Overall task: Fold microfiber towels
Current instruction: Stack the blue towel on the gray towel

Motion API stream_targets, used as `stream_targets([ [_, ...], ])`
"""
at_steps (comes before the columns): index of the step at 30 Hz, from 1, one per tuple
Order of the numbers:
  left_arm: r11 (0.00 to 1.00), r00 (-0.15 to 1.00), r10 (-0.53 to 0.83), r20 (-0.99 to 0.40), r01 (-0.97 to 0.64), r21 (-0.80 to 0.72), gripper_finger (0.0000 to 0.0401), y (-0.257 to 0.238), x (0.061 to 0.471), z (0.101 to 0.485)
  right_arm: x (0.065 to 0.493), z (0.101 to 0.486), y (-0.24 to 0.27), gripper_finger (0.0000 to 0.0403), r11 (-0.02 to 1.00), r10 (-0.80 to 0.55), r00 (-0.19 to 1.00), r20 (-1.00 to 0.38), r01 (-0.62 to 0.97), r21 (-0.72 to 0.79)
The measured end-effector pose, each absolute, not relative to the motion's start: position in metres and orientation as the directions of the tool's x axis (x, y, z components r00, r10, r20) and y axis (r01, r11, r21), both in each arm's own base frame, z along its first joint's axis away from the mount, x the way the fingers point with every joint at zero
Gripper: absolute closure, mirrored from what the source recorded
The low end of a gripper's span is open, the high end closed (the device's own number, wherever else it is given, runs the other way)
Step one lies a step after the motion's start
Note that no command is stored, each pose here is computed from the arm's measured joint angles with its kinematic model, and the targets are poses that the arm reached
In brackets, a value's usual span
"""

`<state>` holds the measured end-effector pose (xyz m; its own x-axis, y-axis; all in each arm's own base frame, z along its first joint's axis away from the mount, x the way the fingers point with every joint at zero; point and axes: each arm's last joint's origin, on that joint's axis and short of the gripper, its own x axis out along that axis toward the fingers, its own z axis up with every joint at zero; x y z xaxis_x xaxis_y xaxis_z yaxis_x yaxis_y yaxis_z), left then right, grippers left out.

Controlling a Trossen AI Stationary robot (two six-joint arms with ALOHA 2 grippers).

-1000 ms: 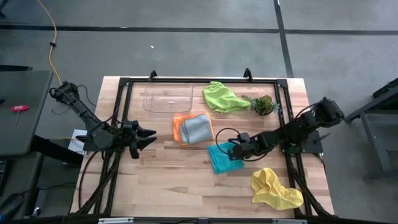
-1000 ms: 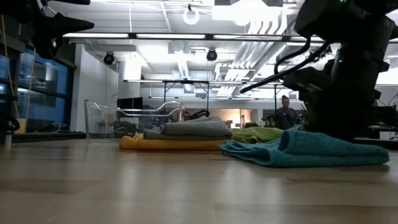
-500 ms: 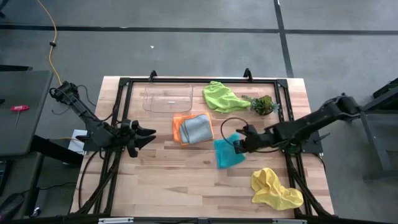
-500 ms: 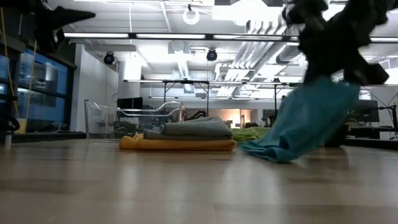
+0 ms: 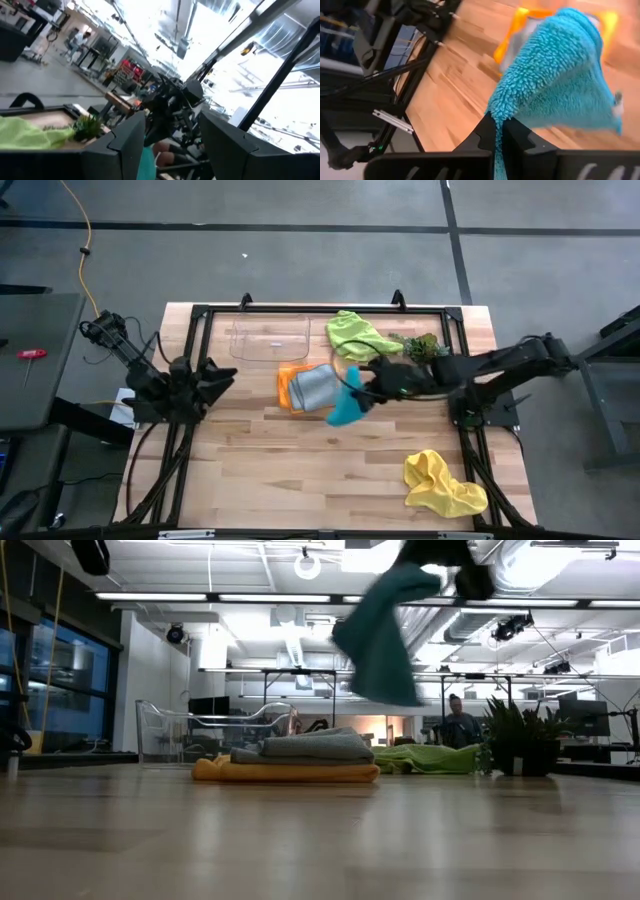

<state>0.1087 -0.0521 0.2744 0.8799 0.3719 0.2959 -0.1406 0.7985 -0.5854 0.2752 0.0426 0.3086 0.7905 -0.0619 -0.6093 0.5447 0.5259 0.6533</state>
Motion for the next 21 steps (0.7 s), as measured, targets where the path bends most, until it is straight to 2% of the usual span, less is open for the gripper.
stream_targets([
  [5,0.811,0.885,0.351,0.306,-0.123,-0.572,0.022,-0.053,0.109,0.275,0.329,0.307,0.027,0.0403,0.6,0.008,0.82,-0.572,0.454,0.659],
  [13,0.821,0.891,0.322,0.319,-0.096,-0.562,0.022,-0.054,0.109,0.275,0.413,0.279,0.001,0.0403,0.634,0.097,0.877,-0.471,0.31,0.708],
  [17,0.822,0.893,0.319,0.318,-0.093,-0.562,0.022,-0.054,0.109,0.275,0.422,0.255,-0.006,0.0403,0.651,0.088,0.836,-0.542,0.364,0.666],
  [21,0.822,0.893,0.319,0.318,-0.093,-0.562,0.022,-0.054,0.109,0.275,0.408,0.231,-0.017,0.0403,0.642,0.028,0.776,-0.631,0.469,0.606],
])
